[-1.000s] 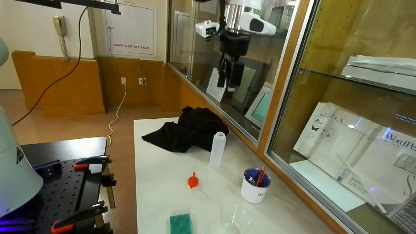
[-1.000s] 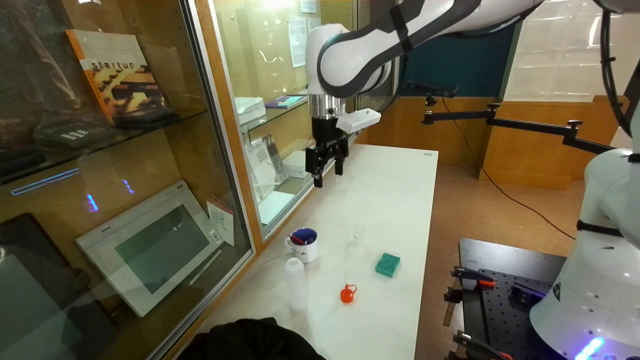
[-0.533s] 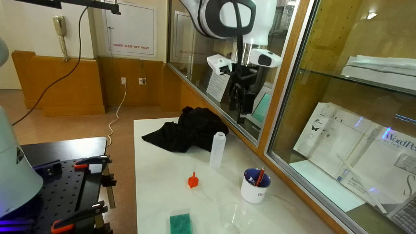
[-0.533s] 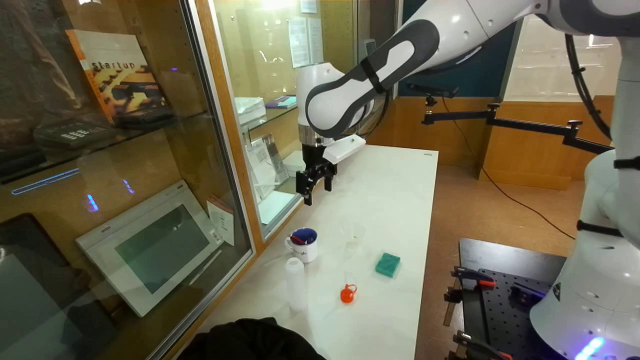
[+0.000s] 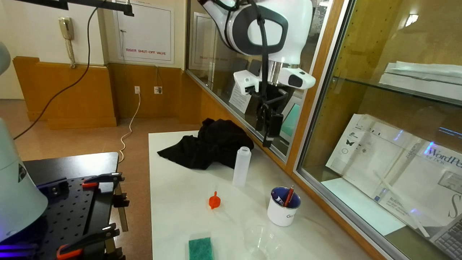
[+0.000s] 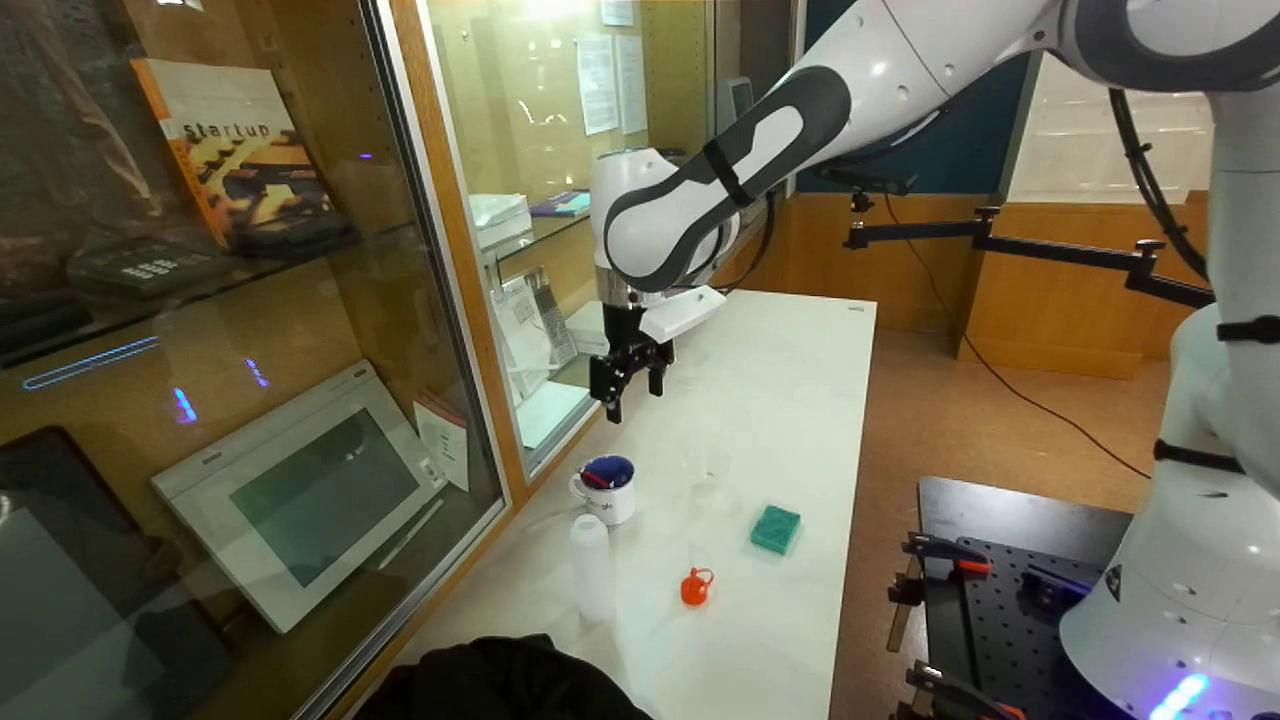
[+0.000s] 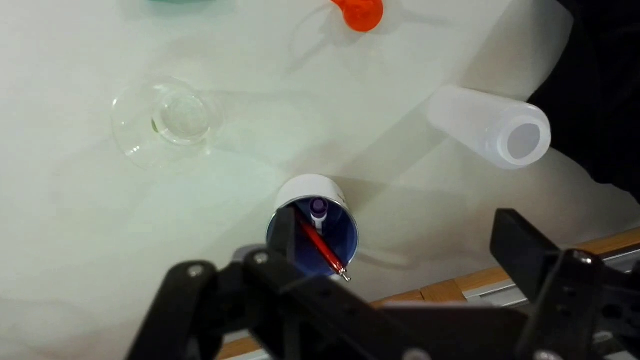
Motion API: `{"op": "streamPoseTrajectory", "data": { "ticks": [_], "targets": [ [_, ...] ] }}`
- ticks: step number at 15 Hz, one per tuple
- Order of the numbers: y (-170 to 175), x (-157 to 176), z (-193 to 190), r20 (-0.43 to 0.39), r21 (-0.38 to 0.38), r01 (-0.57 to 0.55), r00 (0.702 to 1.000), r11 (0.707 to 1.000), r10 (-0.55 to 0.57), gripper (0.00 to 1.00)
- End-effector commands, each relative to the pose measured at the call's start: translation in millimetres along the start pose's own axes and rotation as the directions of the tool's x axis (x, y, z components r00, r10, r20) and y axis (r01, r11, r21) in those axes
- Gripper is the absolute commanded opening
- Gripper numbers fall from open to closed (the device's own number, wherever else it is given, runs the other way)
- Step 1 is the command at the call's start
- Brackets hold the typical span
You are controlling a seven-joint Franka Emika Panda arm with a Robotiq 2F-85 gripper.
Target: Remove the marker and pen from the white cup and put them in the plastic cup
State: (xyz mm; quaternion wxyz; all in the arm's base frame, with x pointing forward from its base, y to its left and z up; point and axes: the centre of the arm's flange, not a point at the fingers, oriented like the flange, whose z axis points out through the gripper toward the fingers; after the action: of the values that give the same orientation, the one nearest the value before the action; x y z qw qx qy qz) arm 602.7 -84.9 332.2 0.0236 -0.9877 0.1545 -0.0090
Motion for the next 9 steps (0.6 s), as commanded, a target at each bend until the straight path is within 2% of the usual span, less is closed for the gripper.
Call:
{"op": "streamPoseTrajectory", "data": {
  "ticks": [1,9],
  "targets": [
    [8.1,25.0,30.9,0.004,0.04,-0.051,0.999,0.998,0.051,1.0],
    [22.5,48.3,96.4,-0.031,-0.001,-0.15,0.988,0.989,0.15,1.0]
  ]
}}
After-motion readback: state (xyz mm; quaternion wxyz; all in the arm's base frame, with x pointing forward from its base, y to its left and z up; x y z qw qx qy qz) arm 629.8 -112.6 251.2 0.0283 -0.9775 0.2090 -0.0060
